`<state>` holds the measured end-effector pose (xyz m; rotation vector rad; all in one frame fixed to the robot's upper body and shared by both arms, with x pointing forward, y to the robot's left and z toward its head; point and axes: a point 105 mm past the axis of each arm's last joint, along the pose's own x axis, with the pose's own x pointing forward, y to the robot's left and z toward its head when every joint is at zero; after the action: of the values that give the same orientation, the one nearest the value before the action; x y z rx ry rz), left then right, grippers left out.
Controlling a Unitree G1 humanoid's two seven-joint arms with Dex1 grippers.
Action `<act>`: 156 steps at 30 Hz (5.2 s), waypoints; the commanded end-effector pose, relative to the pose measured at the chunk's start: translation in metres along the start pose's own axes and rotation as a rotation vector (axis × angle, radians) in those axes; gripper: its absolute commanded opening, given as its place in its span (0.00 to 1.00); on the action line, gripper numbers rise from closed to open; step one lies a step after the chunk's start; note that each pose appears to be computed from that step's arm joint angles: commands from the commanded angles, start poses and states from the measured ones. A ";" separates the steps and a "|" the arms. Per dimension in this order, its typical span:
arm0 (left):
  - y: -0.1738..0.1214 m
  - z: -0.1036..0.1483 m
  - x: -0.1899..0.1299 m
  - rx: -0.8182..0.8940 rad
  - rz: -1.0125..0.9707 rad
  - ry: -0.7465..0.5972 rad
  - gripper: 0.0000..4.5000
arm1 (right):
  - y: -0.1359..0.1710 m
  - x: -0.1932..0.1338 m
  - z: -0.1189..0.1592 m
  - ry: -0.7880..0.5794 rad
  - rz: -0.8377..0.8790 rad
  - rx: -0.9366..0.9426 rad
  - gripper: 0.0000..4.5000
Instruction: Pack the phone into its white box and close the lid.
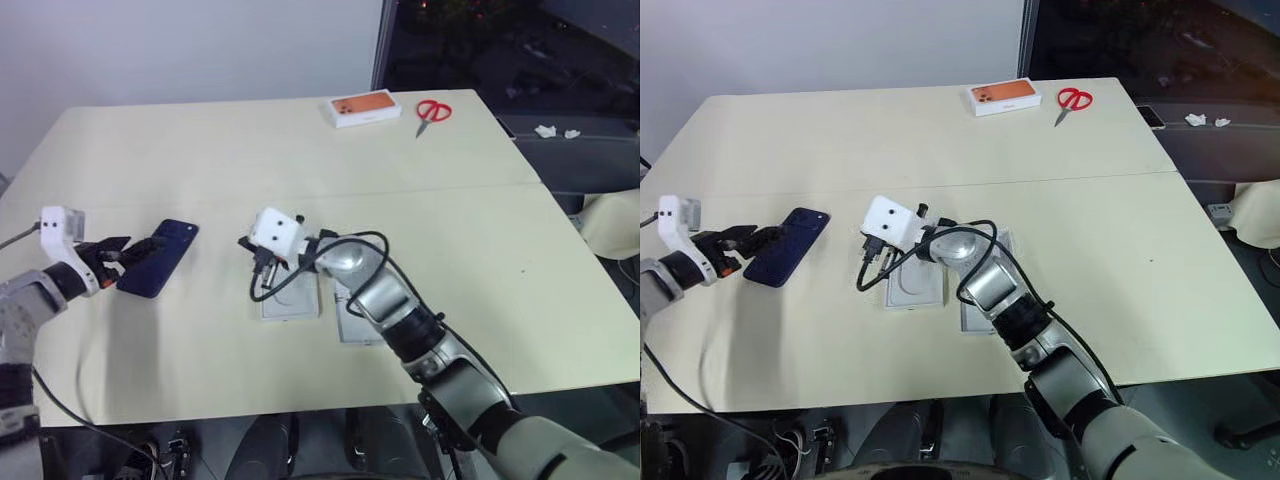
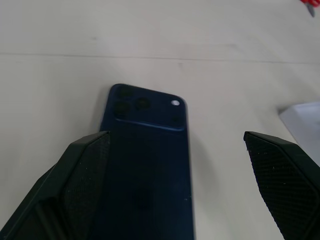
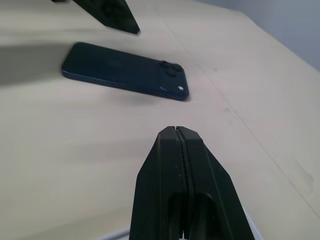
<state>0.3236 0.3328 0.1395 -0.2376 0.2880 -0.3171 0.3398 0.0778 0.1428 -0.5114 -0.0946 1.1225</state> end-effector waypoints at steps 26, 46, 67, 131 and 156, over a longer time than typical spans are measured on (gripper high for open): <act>-0.006 -0.057 0.002 -0.227 -0.204 0.409 0.99 | 0.006 -0.003 -0.002 -0.016 0.038 -0.105 0.00; -0.032 -0.067 0.001 -0.346 -0.288 0.351 0.99 | 0.052 0.050 -0.018 0.290 0.218 -0.005 0.00; -0.086 -0.074 0.027 -0.527 -0.424 0.298 0.99 | 0.045 0.051 -0.036 0.333 0.157 -0.031 0.00; -0.054 -0.050 0.002 -0.378 -0.096 0.325 0.99 | 0.037 0.040 -0.031 0.324 0.189 -0.051 0.00; -0.092 -0.066 0.035 -0.540 -0.240 0.296 0.99 | 0.035 0.039 -0.034 0.326 0.179 -0.055 0.00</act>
<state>0.3136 0.2165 0.0994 -0.7472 0.6253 -0.5333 0.3429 0.1049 0.0859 -0.7623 0.2381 1.1797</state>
